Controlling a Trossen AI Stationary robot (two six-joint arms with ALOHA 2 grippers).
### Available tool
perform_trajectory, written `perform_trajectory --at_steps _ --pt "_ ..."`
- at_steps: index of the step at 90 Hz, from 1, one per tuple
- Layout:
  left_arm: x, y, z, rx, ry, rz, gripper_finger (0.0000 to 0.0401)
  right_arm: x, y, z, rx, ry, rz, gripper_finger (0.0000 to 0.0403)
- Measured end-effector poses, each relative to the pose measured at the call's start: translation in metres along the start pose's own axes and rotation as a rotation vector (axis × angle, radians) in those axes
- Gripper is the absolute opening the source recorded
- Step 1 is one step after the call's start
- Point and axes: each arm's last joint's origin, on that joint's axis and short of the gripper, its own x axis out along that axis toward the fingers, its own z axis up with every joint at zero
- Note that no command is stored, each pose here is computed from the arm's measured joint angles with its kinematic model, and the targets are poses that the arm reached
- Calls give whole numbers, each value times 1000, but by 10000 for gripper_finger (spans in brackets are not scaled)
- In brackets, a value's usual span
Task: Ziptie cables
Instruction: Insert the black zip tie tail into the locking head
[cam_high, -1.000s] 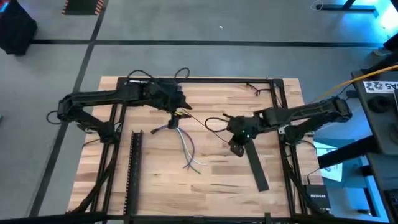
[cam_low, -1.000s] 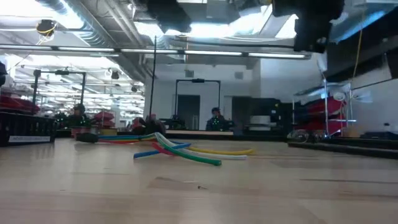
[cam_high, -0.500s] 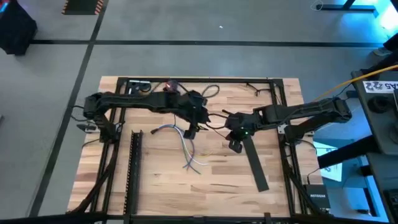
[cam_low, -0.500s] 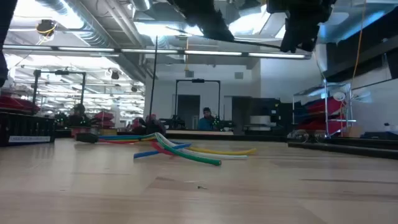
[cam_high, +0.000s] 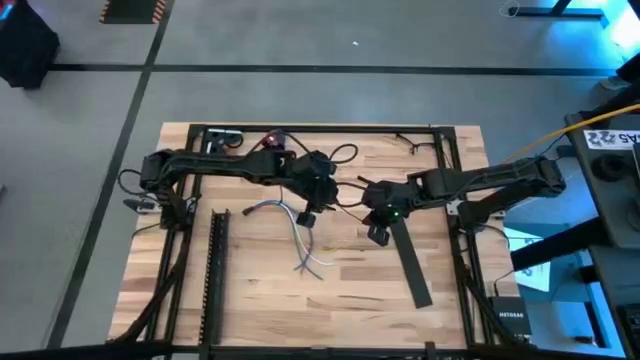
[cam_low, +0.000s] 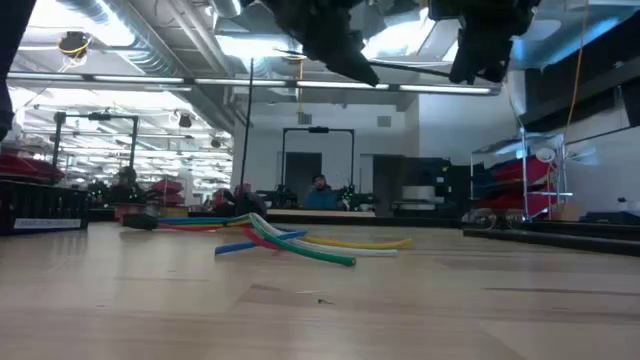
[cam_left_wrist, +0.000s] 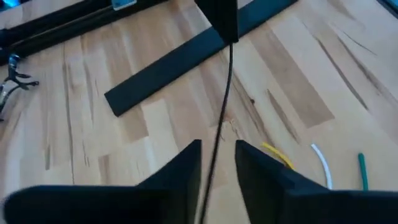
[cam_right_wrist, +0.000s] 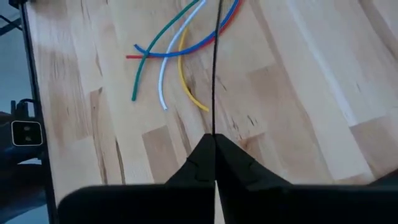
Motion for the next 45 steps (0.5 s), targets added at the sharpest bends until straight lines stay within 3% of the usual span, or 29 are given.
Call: perform_trajectory --at_steps 10,25,45 --pt "-4 0 1 -2 6 -3 11 0 1 0 70 -6 5 1" --pt "-17 4 9 -43 41 16 2 -7 -8 4 69 -4 -41 27" --pt "-40 15 17 -100 21 55 0 -74 -11 17 -26 -88 -195 115"
